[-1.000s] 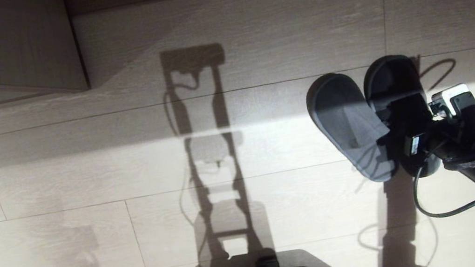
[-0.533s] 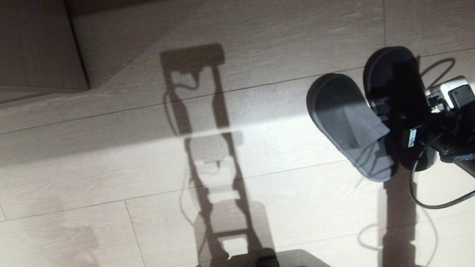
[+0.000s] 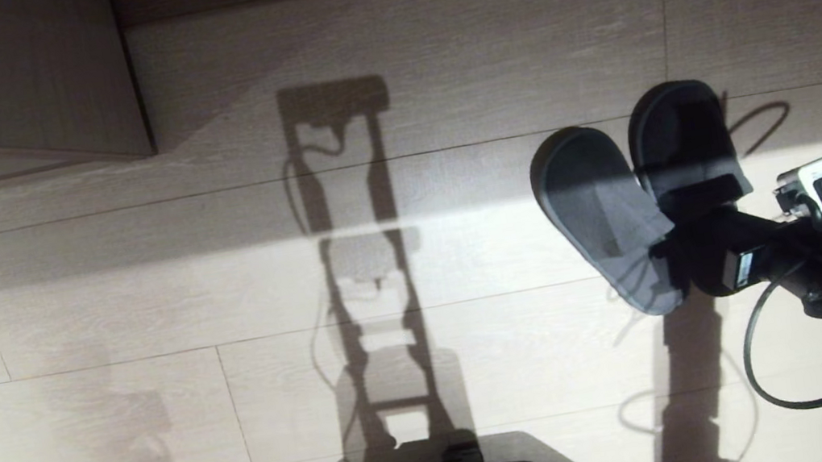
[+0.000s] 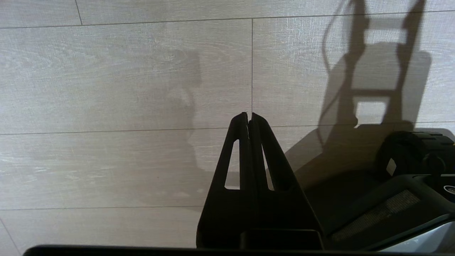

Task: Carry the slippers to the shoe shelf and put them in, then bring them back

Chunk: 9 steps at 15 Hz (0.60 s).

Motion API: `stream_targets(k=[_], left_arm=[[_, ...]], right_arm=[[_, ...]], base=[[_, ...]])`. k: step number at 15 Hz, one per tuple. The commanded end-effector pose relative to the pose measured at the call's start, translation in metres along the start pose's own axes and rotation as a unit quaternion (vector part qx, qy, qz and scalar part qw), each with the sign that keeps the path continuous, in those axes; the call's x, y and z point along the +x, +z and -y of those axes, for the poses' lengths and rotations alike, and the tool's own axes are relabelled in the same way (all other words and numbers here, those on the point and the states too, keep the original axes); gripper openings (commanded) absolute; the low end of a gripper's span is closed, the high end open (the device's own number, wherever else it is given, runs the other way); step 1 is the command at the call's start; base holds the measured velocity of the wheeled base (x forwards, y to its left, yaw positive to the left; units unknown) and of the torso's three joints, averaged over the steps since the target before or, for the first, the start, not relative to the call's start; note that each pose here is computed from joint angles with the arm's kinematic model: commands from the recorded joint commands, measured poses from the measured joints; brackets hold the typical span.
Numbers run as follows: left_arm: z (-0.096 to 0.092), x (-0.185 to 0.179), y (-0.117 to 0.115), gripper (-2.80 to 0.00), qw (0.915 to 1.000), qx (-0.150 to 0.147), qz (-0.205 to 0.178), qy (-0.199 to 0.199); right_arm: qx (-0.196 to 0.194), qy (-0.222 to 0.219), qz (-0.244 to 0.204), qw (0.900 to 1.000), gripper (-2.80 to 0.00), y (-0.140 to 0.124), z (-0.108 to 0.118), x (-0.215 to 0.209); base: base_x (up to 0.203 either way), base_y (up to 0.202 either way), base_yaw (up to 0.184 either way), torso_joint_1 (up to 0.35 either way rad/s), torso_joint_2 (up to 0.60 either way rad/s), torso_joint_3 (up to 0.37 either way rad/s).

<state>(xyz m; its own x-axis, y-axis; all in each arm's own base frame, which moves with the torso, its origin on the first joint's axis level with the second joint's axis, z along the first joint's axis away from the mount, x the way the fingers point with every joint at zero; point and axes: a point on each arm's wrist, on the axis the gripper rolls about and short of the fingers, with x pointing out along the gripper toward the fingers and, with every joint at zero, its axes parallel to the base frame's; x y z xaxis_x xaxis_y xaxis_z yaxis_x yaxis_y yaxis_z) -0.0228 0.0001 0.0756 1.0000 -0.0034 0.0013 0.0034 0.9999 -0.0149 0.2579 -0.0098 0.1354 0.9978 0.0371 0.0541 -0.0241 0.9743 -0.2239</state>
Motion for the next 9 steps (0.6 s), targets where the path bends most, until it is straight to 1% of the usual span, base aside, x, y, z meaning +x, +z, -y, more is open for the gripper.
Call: stream_targets(k=[1, 3, 5, 7, 8, 9], left_arm=[[0.000, 0.000, 0.000, -2.80, 1.0000, 0.000, -0.001, 0.000], [0.000, 0.000, 0.000, -2.80, 1.0000, 0.000, -0.001, 0.000], [0.000, 0.000, 0.000, -2.80, 1.0000, 0.000, 0.000, 0.000], [0.000, 0.000, 0.000, -2.80, 1.0000, 0.001, -0.001, 0.000], [0.000, 0.000, 0.000, -2.80, 1.0000, 0.001, -0.001, 0.000], [0.000, 0.000, 0.000, -2.80, 1.0000, 0.001, -0.001, 0.000]], right_arm=[[-0.001, -0.002, 0.003, 1.000, -2.80, 0.004, 0.000, -0.016], [-0.001, -0.003, 0.003, 1.000, -2.80, 0.007, -0.001, -0.033], [-0.003, -0.006, 0.017, 1.000, -2.80, 0.016, -0.001, -0.057], [-0.006, -0.014, 0.049, 0.999, -2.80, 0.029, 0.000, -0.082], [-0.008, -0.021, 0.074, 0.997, -2.80, 0.038, 0.001, -0.097], [-0.010, -0.025, 0.091, 0.996, -2.80, 0.043, 0.001, -0.109]], base=[[0.000, 0.000, 0.000, 0.000, 0.00, 0.000], [0.000, 0.000, 0.000, 0.000, 0.00, 0.000], [0.000, 0.000, 0.000, 0.000, 0.00, 0.000], [0.000, 0.000, 0.000, 0.000, 0.00, 0.000], [0.000, 0.000, 0.000, 0.000, 0.00, 0.000], [0.000, 0.000, 0.000, 0.000, 0.00, 0.000]])
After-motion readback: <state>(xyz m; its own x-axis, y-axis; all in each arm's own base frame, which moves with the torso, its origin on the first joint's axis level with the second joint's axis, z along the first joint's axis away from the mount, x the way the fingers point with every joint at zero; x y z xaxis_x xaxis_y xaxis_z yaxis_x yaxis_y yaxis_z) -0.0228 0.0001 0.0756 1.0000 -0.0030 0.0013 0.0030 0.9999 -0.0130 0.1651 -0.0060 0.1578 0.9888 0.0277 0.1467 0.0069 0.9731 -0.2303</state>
